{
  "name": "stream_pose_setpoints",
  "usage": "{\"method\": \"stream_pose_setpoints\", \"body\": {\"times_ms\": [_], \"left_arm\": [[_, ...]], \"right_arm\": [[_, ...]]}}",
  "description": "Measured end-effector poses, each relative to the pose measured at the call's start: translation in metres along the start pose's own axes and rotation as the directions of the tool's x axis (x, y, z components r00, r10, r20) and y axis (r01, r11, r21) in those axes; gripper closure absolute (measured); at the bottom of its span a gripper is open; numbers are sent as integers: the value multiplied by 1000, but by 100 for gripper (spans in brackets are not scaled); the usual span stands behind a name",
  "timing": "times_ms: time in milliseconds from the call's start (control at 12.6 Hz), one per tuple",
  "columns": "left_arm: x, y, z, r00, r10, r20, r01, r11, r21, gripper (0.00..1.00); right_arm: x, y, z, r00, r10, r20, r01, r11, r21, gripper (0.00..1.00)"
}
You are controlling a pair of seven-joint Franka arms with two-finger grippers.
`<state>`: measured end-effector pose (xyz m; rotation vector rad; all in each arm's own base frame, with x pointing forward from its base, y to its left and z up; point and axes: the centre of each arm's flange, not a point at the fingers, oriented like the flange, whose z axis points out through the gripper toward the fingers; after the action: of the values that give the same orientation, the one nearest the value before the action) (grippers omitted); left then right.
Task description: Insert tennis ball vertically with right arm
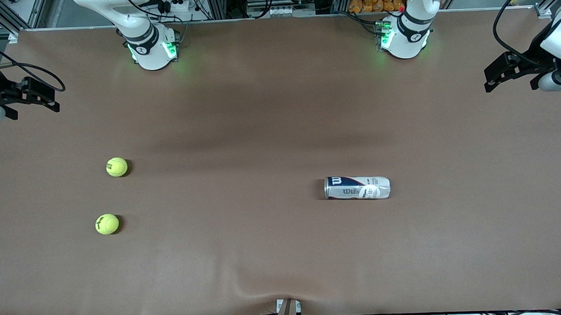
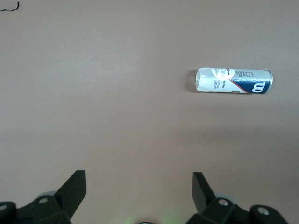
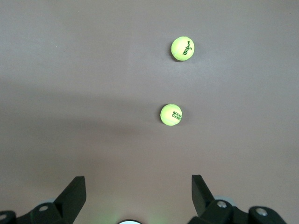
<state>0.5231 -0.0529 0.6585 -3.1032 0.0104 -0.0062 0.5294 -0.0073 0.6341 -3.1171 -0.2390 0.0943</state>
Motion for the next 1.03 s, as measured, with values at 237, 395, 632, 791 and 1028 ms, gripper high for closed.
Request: {"method": "stream_pose_setpoints", "body": {"times_ms": [237, 395, 632, 791, 1028], "left_arm": [[0, 0, 0, 1000, 0, 0, 0, 1000, 0, 0], [0, 0, 1, 1000, 0, 1, 0, 1000, 0, 0], [5, 1, 8, 1000, 2, 13, -2, 1000, 0, 0], [13, 5, 19, 1000, 8, 22, -8, 1000, -1, 0], [34, 17, 44, 998, 63, 23, -62, 998, -6, 0]], "right_arm": [[0, -1, 0, 1000, -1, 0, 1, 1000, 0, 0], [0, 0, 0, 1000, 1, 0, -1, 1000, 0, 0], [0, 0, 0, 1000, 0, 0, 0, 1000, 0, 0], [0, 1, 0, 1000, 1, 1, -1, 1000, 0, 0], [-1, 8, 2, 1000, 15, 3, -15, 1000, 2, 0]]}}
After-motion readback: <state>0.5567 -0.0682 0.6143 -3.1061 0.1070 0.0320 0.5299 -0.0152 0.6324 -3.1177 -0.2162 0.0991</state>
